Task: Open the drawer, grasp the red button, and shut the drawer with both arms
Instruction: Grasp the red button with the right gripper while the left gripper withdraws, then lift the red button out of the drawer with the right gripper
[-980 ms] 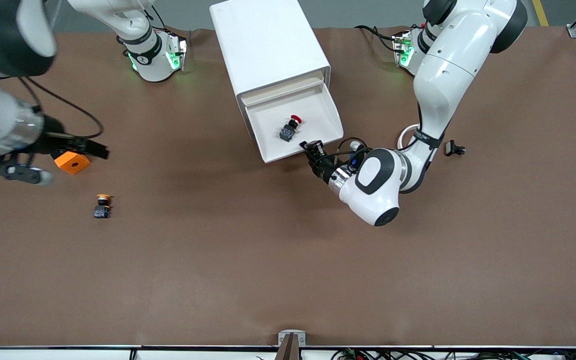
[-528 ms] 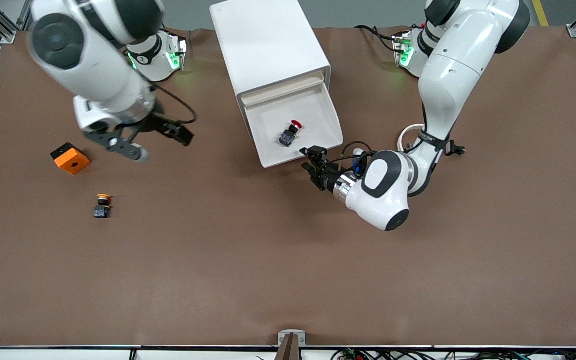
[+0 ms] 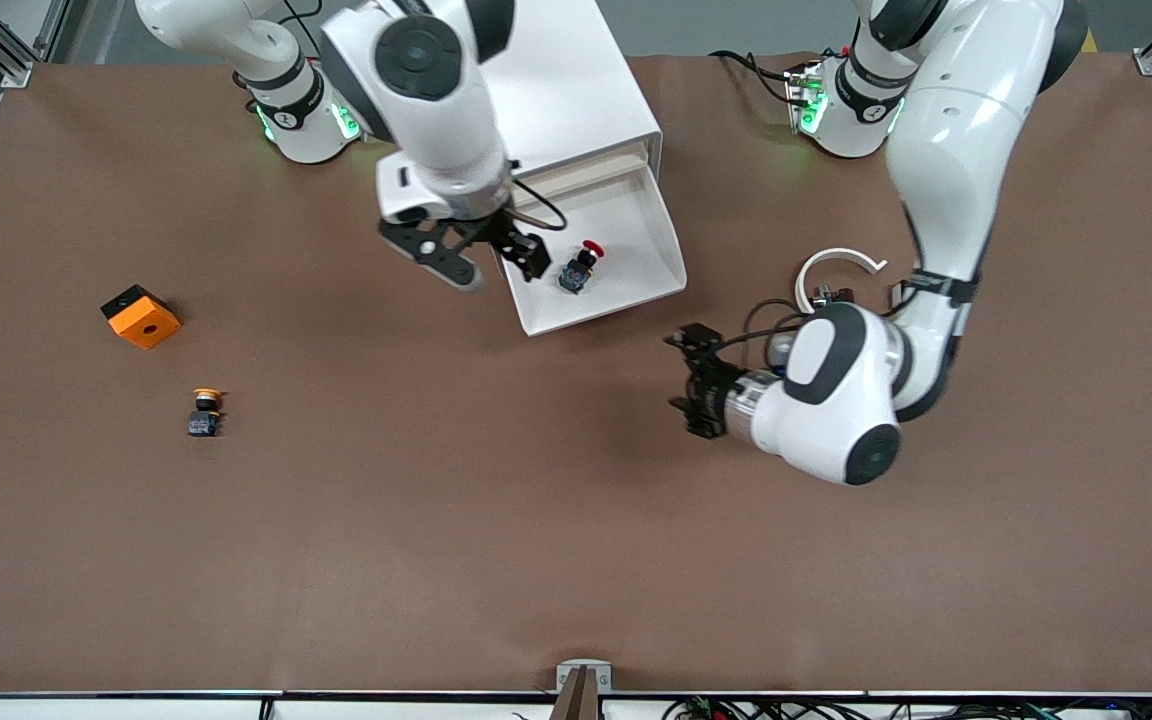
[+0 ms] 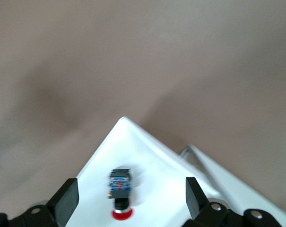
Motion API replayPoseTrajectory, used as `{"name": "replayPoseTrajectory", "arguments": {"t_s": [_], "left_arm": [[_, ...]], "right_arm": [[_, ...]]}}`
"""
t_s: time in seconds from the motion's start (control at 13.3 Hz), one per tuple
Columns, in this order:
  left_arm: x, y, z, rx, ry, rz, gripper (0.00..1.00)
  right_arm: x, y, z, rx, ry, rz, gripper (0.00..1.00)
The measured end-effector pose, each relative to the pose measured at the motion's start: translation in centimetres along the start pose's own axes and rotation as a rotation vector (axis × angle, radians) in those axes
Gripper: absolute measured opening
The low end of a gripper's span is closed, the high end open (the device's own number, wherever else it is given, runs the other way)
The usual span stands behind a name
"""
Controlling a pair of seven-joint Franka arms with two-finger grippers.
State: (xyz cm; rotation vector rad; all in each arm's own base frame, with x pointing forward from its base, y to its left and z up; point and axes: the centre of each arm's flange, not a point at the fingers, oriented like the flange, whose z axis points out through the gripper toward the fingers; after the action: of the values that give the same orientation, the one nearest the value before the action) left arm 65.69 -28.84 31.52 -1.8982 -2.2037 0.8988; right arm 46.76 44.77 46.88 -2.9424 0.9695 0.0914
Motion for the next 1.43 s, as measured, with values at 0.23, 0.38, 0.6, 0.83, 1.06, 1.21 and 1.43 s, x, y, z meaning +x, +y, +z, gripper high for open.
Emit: {"name": "replayPoseTrajectory", "arguments": {"t_s": [0.23,0.38,0.6,0.83,1.06,1.21,1.43], "left_arm": [[4.9,0.6,-6.6,-0.14,0.135,0.142,1.0],[7.8,0.7,-10.0,-0.194,0.212,0.224,1.0],[11.2,0.5,-13.9,-0.229,0.342,0.43,1.0],[15.0,-0.1,-18.3,-0.222,0.416,0.718,1.0],[18.7,-1.5,-22.5,-0.207,0.461,0.994,1.0],[20.9,-1.9,-24.0,-0.191,0.482,1.126,1.0],[22.0,-1.9,-24.5,-0.168,0.497,1.234,1.0]], "right_arm": [[-2.9,-1.9,4.3,-0.009,0.004,0.004,1.0],[-3.9,-2.4,6.4,-0.029,0.02,-0.018,1.0],[-5.1,-3.1,9.2,-0.052,0.057,-0.059,1.0],[-6.4,-3.6,12.1,-0.071,0.088,-0.1,1.0],[-7.1,-3.7,13.7,-0.091,0.102,-0.122,1.0],[-7.2,-3.7,14.2,-0.099,0.105,-0.126,1.0],[-7.1,-3.7,14.4,-0.102,0.105,-0.127,0.86]]}}
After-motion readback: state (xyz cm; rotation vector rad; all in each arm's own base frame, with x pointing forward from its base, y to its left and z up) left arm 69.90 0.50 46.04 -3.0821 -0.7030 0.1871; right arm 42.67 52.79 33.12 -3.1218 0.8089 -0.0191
